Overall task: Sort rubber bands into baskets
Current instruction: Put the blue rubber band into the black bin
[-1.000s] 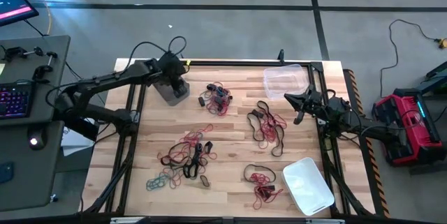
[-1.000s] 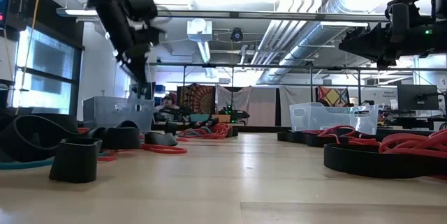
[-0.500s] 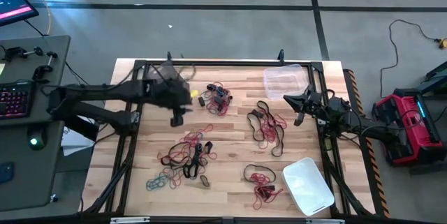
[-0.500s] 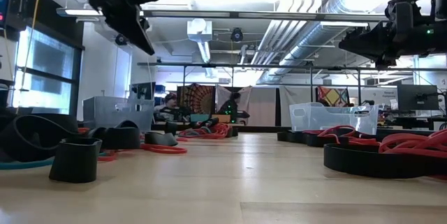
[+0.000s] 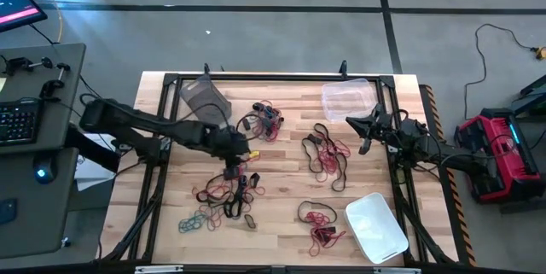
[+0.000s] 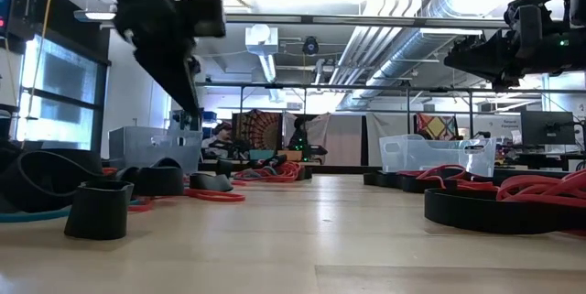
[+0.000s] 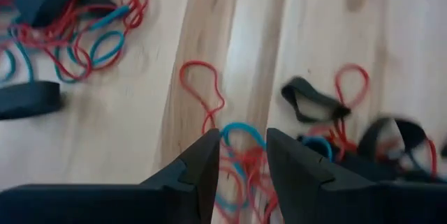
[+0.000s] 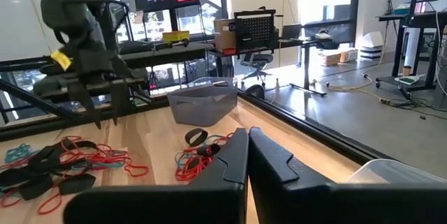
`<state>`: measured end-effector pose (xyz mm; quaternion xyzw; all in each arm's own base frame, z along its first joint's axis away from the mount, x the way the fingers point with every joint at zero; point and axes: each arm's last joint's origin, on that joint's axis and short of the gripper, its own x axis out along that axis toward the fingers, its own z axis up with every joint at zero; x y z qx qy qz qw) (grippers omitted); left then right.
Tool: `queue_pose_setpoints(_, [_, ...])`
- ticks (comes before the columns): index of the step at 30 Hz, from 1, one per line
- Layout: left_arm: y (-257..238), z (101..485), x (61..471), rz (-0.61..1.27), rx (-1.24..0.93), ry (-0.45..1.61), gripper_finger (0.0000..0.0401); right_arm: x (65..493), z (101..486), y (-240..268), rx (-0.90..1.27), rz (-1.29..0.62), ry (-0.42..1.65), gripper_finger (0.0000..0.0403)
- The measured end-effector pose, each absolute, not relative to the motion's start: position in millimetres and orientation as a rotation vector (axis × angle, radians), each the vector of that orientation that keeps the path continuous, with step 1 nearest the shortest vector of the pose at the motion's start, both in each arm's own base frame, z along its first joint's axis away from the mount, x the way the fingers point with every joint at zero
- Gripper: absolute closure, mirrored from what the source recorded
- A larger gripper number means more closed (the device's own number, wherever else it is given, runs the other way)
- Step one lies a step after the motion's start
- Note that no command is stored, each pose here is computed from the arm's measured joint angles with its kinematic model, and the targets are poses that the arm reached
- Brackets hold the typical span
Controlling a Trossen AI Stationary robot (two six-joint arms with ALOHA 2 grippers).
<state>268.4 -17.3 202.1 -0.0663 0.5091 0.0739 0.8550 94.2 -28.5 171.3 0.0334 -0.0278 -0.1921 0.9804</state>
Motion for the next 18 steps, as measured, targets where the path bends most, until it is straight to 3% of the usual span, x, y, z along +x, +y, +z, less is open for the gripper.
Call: queue_pose_setpoints(18, [-18.3, 156.4, 298.8, 0.201, -0.268, 1.223, 0.0284, 94.2, 170.4, -28.5, 0.068, -0.387, -0.047, 0.0402])
